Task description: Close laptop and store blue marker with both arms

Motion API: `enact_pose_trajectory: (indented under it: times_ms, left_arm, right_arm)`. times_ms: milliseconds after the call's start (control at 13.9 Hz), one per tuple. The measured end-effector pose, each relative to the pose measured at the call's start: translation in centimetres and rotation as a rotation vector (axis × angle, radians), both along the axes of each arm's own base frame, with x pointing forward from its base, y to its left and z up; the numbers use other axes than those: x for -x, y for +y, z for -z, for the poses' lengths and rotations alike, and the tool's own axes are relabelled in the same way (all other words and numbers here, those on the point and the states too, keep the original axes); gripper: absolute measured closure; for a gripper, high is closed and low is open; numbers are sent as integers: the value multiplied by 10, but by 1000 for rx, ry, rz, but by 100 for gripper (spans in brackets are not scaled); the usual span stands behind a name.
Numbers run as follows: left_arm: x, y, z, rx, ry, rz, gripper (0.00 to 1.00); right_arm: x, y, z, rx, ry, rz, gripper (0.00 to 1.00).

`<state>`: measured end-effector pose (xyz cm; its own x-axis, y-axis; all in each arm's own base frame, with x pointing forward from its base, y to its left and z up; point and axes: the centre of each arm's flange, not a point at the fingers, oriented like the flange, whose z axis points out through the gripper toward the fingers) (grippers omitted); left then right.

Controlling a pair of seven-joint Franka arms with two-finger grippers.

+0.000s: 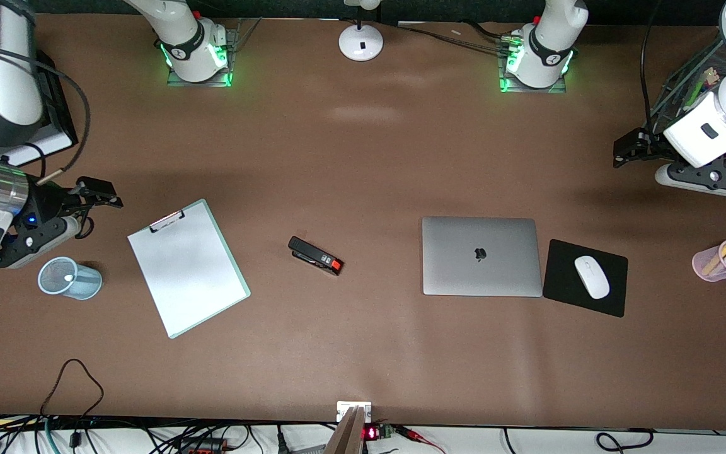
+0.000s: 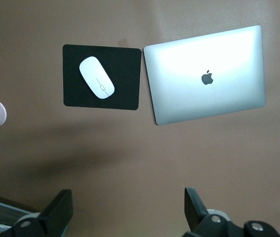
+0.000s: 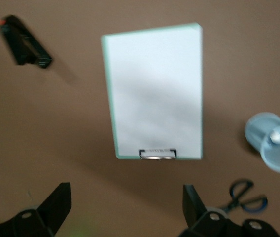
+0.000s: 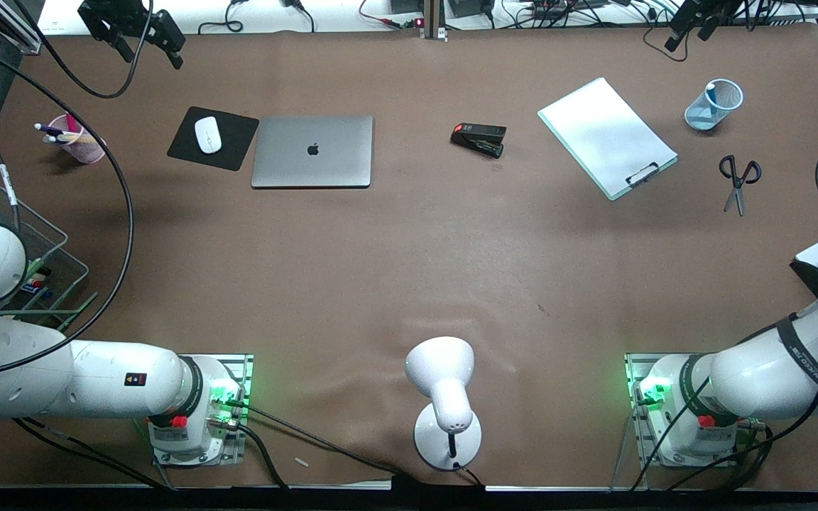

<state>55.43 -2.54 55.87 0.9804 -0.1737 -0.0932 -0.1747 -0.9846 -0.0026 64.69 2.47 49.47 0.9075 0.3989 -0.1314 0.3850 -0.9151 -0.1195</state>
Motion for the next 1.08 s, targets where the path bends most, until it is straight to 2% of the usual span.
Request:
enact_pose_trajectory:
  times_ms: [288,432,864,1081]
  left_arm:
    - [0,0,0,0,0,0,0]
    - [0,0,0,0,0,-1,0]
    - [0,0,0,0,0,-1,0]
    - [0,0,0,0,0,-1,0]
  right_arm:
    - [5,-5,19,119,46,244,0]
    - [6,-21,17,146,42,318,0]
    - [33,-96,-69,120,-90,448,0]
    - [36,-91,-85,105,-119,440,0]
